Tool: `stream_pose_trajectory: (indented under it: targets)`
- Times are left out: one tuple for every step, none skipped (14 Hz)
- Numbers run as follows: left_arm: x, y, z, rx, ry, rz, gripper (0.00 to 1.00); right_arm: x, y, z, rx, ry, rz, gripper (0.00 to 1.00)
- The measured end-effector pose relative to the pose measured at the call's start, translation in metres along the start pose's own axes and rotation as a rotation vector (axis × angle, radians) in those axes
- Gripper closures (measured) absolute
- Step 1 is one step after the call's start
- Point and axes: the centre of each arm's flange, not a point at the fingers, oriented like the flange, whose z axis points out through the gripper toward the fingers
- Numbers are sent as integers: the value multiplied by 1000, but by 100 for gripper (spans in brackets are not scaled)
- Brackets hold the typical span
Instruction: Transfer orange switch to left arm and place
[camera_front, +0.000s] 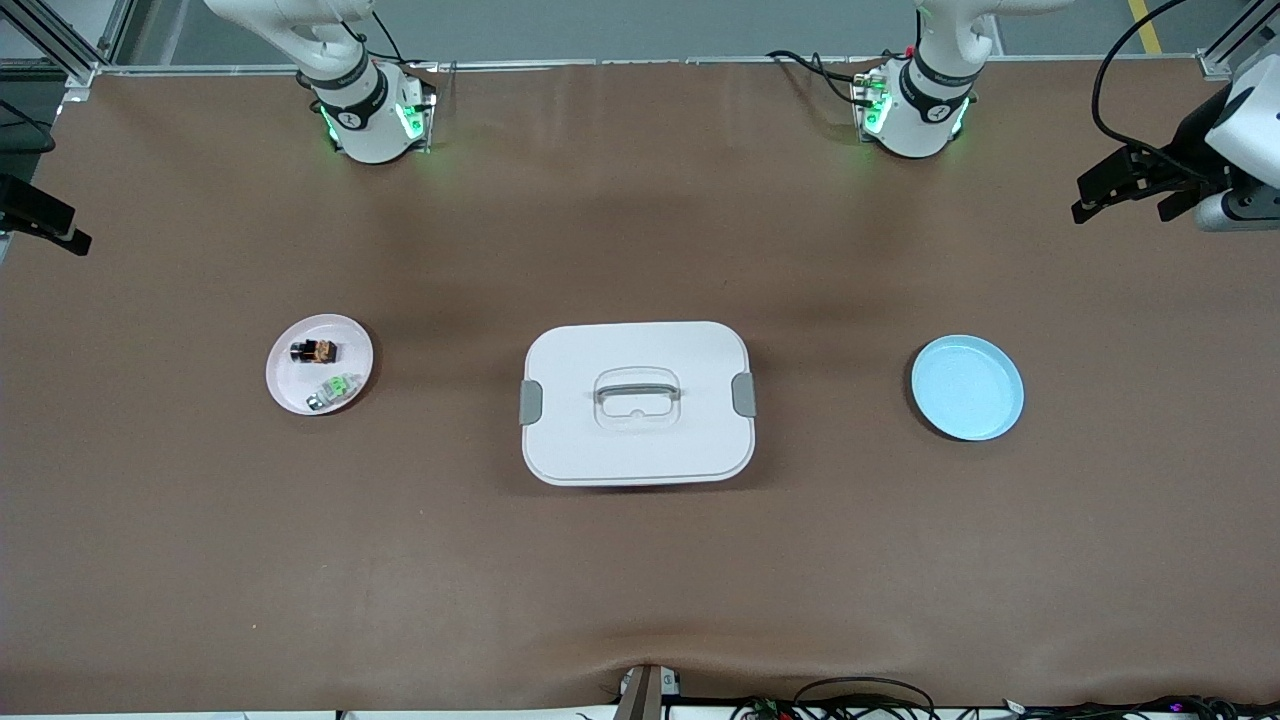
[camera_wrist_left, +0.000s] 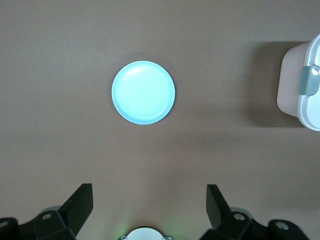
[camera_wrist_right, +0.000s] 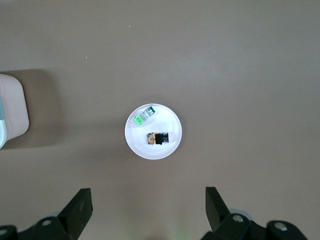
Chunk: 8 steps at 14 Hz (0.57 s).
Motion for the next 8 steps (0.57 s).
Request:
stream_pose_trajectory:
  targets:
    - [0,0,0,0,0,0,0,0,0,0,0,0,0,0]
    - [0,0,-1,0,1,0,0,0,0,0,0,0,0,0]
    - [0,0,-1,0,3,0,0,0,0,0,0,0,0,0]
    - [0,0,-2,0,4,0,0,0,0,0,0,1,0,0]
    - [0,0,-2,0,5,0,0,0,0,0,-1,3,0,0]
    - [0,0,-2,0,5,0,0,2,1,-1,-3,13,1,0]
    - [0,0,-2,0,5,0,0,4,1,-1,-4,24,2,0]
    - [0,0,-3,0,5,0,0,7,2,1,-6,32,4,0]
